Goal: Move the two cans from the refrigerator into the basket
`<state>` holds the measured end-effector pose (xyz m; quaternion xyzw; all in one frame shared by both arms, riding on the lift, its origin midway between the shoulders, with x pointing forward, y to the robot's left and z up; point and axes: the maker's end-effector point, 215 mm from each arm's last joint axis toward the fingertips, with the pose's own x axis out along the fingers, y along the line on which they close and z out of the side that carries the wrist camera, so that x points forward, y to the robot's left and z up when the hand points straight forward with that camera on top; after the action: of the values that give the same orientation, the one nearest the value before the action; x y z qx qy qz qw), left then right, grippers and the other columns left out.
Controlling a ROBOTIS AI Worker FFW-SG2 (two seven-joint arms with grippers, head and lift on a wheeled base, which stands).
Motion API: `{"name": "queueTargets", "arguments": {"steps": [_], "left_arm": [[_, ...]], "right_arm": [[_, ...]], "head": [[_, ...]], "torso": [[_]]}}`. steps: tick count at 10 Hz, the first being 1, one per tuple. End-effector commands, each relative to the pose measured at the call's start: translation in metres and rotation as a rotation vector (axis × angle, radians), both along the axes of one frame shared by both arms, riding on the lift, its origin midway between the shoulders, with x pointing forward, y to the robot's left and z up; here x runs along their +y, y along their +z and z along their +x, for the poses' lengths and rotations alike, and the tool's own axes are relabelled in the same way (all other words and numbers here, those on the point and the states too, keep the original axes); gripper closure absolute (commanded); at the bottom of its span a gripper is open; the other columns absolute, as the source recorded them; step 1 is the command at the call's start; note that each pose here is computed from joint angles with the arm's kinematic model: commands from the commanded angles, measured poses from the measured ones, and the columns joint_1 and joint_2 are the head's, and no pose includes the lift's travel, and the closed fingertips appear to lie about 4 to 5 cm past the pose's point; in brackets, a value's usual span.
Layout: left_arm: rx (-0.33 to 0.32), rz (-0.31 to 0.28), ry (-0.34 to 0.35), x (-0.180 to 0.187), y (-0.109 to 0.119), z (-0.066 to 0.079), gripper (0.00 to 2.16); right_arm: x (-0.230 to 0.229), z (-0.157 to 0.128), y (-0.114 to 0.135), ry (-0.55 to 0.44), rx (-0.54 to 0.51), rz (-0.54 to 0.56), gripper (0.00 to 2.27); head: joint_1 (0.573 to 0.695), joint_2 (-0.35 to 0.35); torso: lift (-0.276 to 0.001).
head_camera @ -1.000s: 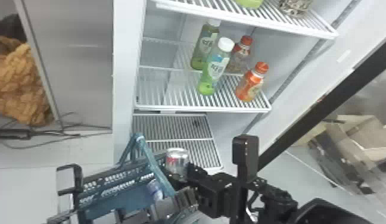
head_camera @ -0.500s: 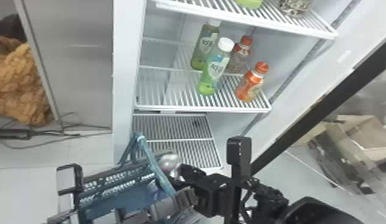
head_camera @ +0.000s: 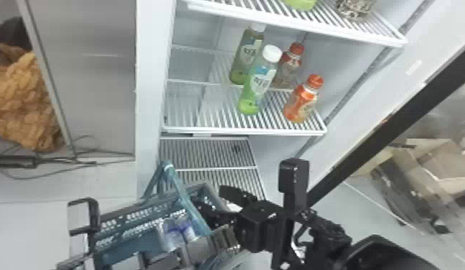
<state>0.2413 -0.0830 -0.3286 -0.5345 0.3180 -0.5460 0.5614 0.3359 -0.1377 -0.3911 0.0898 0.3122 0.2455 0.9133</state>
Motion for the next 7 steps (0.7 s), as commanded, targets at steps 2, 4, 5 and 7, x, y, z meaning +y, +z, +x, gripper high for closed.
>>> {"name": "queueTargets", "arguments": {"steps": [2,4,5,7], "left_arm": [[0.000,0.000,-0.001,0.000,0.000,-0.001,1.20],[-0.001,0.000,-0.001,-0.001,0.000,0.000,1.20],[0.000,-0.002,-0.001,-0.001,0.000,0.000,1.20],[-0.001,0.000,-0.001,-0.001,0.000,0.000,1.20]], "right_arm": [[-0.007,0.009,0.021,-0.025,-0.079,-0.003,0.39],[-0.014,0.018,0.058,-0.050,-0.202,-0.015,0.42],[-0.014,0.021,0.071,-0.064,-0.248,-0.003,0.43],[-0.020,0.028,0.104,-0.116,-0.366,0.029,0.43]], "head": [[0.695,-0.350],[0.695,-0.350],[0.695,-0.350],[0.695,-0.350]], "torso": [[-0.276],[-0.276],[-0.276],[-0.276]]}}
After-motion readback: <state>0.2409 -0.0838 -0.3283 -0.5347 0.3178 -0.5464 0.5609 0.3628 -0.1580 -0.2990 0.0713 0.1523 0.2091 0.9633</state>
